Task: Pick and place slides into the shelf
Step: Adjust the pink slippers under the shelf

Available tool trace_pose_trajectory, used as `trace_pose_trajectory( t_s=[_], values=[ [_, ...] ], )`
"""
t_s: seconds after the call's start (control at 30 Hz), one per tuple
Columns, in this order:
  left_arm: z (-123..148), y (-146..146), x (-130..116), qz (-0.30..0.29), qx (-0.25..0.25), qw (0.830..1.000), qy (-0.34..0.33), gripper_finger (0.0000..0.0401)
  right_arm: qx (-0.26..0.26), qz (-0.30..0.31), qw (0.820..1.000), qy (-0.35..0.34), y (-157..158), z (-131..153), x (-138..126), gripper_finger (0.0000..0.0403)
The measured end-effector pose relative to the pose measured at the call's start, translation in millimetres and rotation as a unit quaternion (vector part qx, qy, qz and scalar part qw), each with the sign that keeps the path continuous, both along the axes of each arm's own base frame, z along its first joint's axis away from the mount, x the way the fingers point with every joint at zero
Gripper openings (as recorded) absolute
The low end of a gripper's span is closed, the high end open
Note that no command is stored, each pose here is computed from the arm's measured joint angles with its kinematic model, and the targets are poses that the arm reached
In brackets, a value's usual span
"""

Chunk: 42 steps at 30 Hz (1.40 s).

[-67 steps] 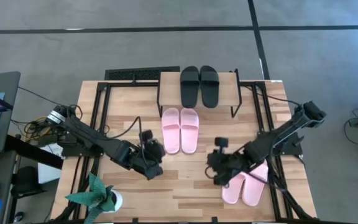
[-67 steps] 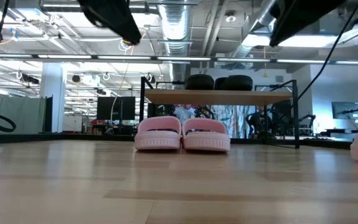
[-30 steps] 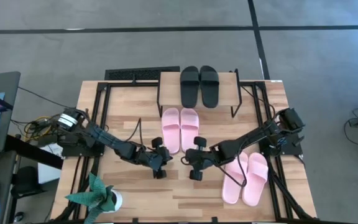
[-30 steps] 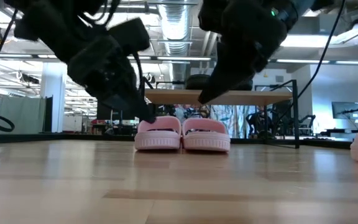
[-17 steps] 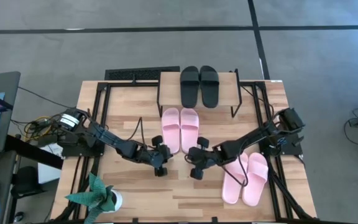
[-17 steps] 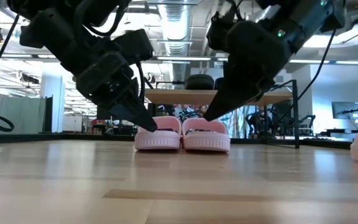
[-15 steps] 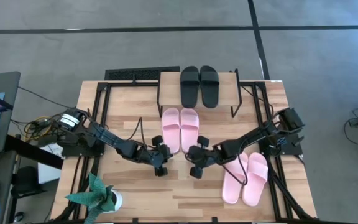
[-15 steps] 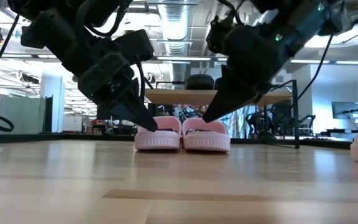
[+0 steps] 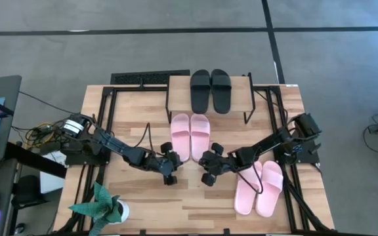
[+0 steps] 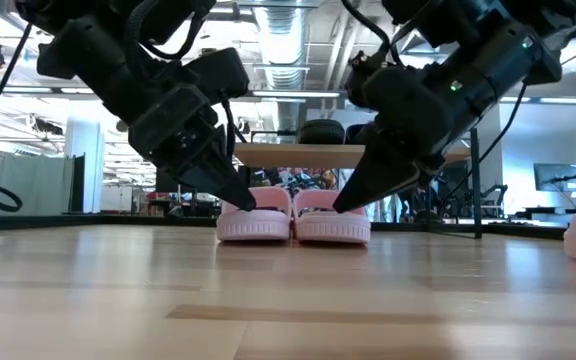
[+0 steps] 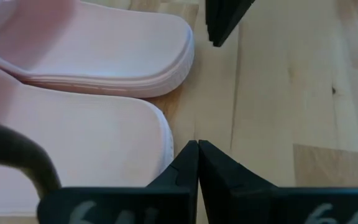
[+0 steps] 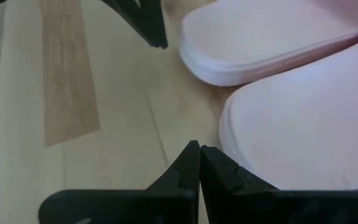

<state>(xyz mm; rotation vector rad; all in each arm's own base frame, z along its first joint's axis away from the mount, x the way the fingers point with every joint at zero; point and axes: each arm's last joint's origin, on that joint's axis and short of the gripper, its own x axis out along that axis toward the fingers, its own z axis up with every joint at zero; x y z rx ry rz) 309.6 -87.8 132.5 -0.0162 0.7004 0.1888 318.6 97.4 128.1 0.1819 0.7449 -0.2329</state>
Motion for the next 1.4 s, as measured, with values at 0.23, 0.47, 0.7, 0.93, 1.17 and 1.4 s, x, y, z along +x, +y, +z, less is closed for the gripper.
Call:
trace_pose_trajectory(
  t_s=[0.23, 0.47, 0.7, 0.93, 1.17, 1.4],
  values=[
    [-0.2, 5.9, 1.8, -0.004, -0.005, 1.0, 0.004, 0.0, -0.003, -0.006, 1.0, 0.003, -8.0, -0.2, 2.2, 0.0],
    [-0.6, 9.5, 2.7, -0.011, -0.007, 1.0, 0.009, 0.0, -0.003, 0.006, 1.0, 0.005, -4.3, -0.3, 1.1, 0.0],
    [-2.1, 10.1, 1.7, -0.026, -0.005, 0.999, 0.023, 0.0, -0.004, 0.005, 1.0, 0.008, -5.1, -0.7, 0.9, 0.0],
    [-14.1, 12.0, 6.0, -0.028, -0.016, 0.999, 0.033, 0.0, -0.008, -0.003, 1.0, 0.024, -8.7, -2.9, -0.5, 0.0],
    [-22.7, 11.7, 6.5, -0.021, -0.019, 0.999, 0.042, 0.0, -0.001, -0.011, 0.999, 0.034, -9.6, -6.7, -4.0, 0.0],
    [-24.2, 15.7, 7.8, -0.012, -0.016, 0.999, 0.043, 0.0, -0.002, -0.02, 0.999, 0.039, -15.5, -7.8, -3.7, 0.0]
  ],
)
